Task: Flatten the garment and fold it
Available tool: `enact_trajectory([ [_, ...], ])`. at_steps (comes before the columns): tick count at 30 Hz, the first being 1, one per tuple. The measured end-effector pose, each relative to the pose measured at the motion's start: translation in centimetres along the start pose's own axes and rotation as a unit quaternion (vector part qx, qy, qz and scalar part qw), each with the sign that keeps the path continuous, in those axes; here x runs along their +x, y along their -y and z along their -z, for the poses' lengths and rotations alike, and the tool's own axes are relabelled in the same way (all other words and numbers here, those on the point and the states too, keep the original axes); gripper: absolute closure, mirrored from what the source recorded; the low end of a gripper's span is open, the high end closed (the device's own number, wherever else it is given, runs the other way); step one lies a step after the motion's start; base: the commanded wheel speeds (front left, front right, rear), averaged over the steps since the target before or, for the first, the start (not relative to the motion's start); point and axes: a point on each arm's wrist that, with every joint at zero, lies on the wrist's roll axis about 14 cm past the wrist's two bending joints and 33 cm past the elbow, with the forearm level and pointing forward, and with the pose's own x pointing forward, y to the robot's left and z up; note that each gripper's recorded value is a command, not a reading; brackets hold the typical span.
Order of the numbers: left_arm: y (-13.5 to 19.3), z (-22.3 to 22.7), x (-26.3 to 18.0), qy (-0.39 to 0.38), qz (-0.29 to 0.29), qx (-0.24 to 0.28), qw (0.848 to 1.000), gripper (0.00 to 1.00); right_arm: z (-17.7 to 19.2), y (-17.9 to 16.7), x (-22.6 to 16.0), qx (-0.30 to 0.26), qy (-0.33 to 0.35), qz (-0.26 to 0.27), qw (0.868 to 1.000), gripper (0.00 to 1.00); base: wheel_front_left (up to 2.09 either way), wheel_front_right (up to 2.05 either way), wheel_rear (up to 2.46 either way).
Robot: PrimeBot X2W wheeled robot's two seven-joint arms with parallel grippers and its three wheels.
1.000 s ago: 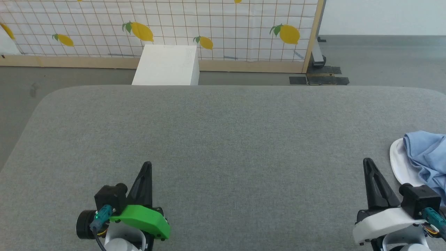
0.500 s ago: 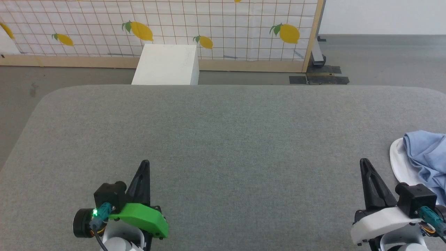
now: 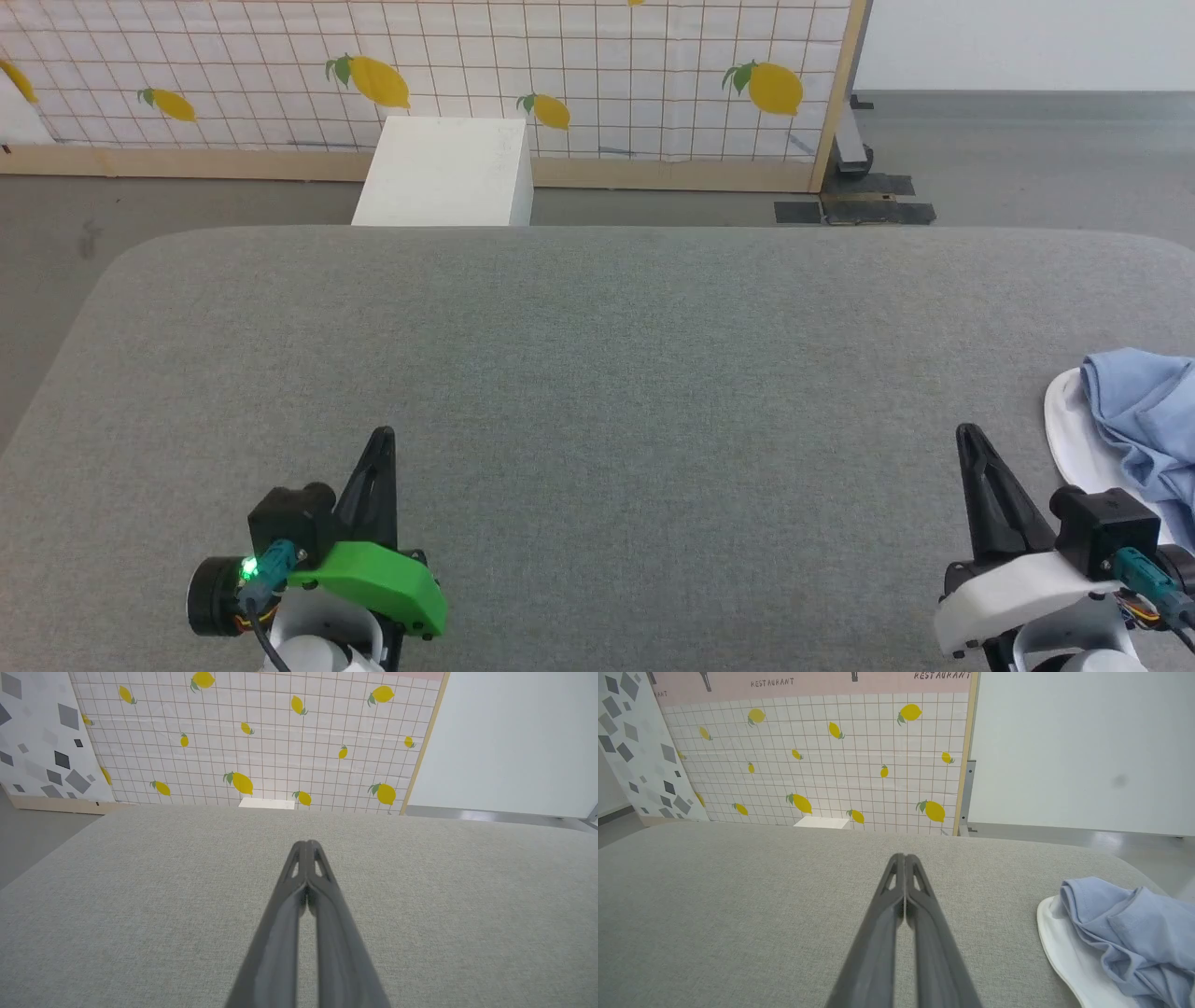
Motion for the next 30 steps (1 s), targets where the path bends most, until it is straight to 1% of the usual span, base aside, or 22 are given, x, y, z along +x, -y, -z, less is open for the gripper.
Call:
enact_trajectory([
  [30,-0.46,-0.61,-0.01,-0.009,-0.011,0.028,1.000,1.00,0.01,-0.82,0.29,-0.009,-0.010,-0.013,1.000,1.00,0.00,0.00,0.00],
])
